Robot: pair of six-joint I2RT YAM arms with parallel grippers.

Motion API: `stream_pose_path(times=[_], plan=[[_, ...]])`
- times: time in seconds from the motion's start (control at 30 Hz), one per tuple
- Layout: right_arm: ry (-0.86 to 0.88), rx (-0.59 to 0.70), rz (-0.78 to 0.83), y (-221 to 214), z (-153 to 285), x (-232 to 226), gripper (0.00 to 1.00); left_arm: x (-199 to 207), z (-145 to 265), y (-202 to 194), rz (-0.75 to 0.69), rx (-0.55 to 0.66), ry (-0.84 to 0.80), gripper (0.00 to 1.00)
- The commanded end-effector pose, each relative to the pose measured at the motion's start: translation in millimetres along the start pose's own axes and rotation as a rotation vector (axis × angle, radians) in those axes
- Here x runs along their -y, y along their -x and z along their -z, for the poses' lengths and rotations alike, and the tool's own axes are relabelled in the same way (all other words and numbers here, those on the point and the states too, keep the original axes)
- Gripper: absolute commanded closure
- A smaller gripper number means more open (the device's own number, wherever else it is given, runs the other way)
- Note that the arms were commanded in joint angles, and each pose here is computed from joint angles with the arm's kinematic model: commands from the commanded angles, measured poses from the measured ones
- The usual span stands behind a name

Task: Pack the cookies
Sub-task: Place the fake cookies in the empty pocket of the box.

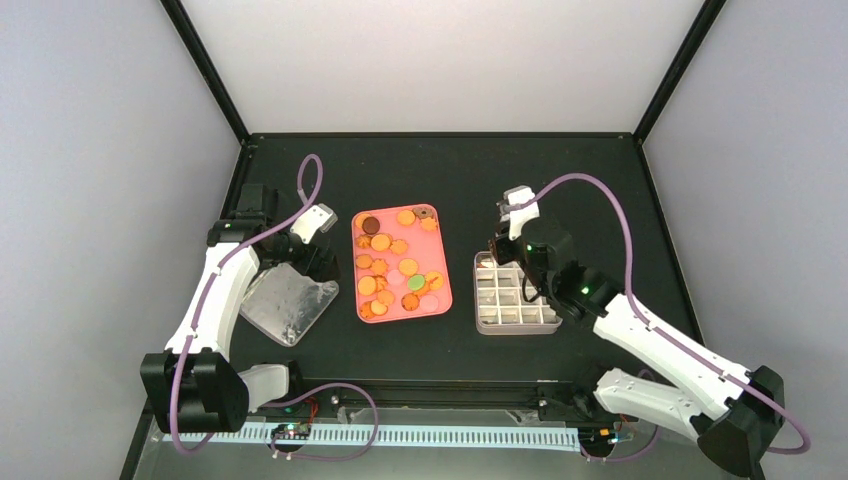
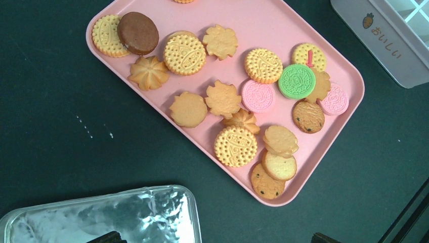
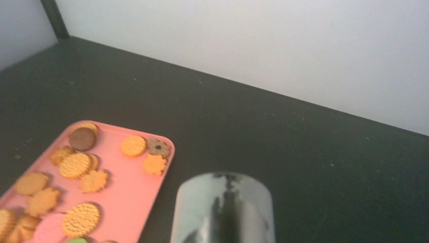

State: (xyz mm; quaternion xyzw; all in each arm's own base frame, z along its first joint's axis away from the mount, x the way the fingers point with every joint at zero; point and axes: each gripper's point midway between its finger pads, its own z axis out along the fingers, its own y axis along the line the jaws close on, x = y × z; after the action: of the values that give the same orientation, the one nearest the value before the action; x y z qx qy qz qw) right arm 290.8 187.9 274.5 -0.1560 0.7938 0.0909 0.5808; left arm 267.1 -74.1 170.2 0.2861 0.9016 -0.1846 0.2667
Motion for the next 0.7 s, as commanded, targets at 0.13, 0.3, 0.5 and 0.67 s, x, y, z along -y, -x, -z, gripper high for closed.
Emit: stream_pose_path(times=[0.13, 0.3, 0.5, 0.67], plan=[[-0.165, -0.050, 0.045, -17, -8, 29, 0.99, -1, 9, 8, -0.018, 0.022, 0.011, 0.02], [-0.160, -0.050, 0.042, -22, -10, 30, 0.99, -1, 8, 8, -0.015, 0.023, 0.007, 0.02], [-0.130, -0.046, 0.034, -24, -15, 24, 0.94, -1, 8, 8, -0.015, 0.022, 0.008, 0.02], [-0.121, -0.053, 0.043, -25, -21, 21, 0.91, -1, 10, 9, -0.017, 0.025, 0.010, 0.02]])
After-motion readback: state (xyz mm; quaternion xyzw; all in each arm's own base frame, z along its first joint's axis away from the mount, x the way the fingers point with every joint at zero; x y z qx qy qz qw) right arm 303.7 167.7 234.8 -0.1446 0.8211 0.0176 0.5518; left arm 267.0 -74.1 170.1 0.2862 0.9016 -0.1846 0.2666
